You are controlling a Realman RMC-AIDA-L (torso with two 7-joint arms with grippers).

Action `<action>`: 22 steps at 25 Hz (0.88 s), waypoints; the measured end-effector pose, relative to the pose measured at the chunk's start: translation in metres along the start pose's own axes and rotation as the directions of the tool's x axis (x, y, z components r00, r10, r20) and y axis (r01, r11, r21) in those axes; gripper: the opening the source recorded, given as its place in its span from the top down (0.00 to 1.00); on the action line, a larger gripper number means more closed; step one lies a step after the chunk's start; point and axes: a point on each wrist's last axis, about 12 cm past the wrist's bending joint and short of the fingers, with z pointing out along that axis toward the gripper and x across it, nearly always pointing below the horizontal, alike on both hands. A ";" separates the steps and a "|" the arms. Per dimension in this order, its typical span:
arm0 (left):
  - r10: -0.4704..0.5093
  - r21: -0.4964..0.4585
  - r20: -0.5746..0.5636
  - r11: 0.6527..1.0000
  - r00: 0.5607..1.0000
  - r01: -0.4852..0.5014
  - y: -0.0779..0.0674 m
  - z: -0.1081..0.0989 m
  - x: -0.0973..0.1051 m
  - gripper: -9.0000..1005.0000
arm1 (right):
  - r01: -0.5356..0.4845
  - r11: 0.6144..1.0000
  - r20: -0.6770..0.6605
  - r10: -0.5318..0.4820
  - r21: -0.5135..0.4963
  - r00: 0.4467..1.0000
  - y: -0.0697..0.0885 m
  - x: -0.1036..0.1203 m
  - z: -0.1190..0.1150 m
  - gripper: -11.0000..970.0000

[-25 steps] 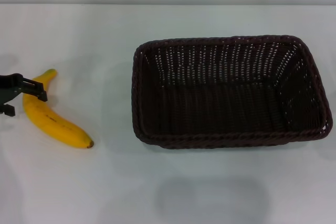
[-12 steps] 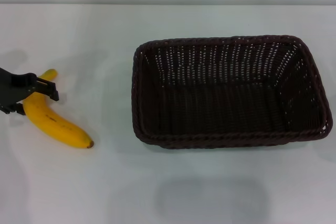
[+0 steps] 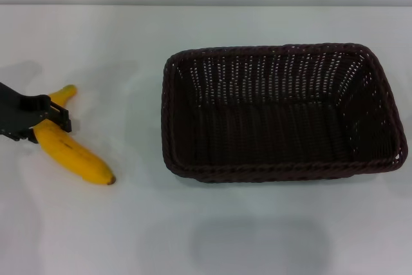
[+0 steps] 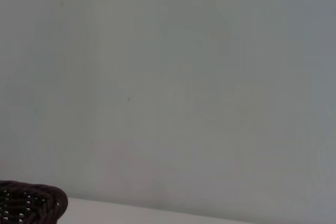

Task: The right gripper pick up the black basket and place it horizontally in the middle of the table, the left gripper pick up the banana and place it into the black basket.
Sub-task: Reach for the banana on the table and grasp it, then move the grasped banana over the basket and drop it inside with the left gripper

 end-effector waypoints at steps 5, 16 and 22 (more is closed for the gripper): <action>0.004 0.000 -0.002 1.000 1.000 -0.004 -0.001 0.000 0.000 0.36 | 0.008 1.000 -0.008 -0.008 0.009 1.000 -0.001 0.001 0.000 0.10; 0.062 0.242 0.183 0.965 0.981 -0.105 -0.008 -0.056 -0.007 0.46 | 0.009 1.000 -0.013 -0.008 0.029 1.000 -0.005 0.003 -0.009 0.10; 0.209 0.419 0.406 0.822 0.890 -0.384 -0.024 -0.114 0.008 0.44 | 0.002 1.000 0.000 -0.002 0.018 1.000 -0.004 0.002 -0.011 0.10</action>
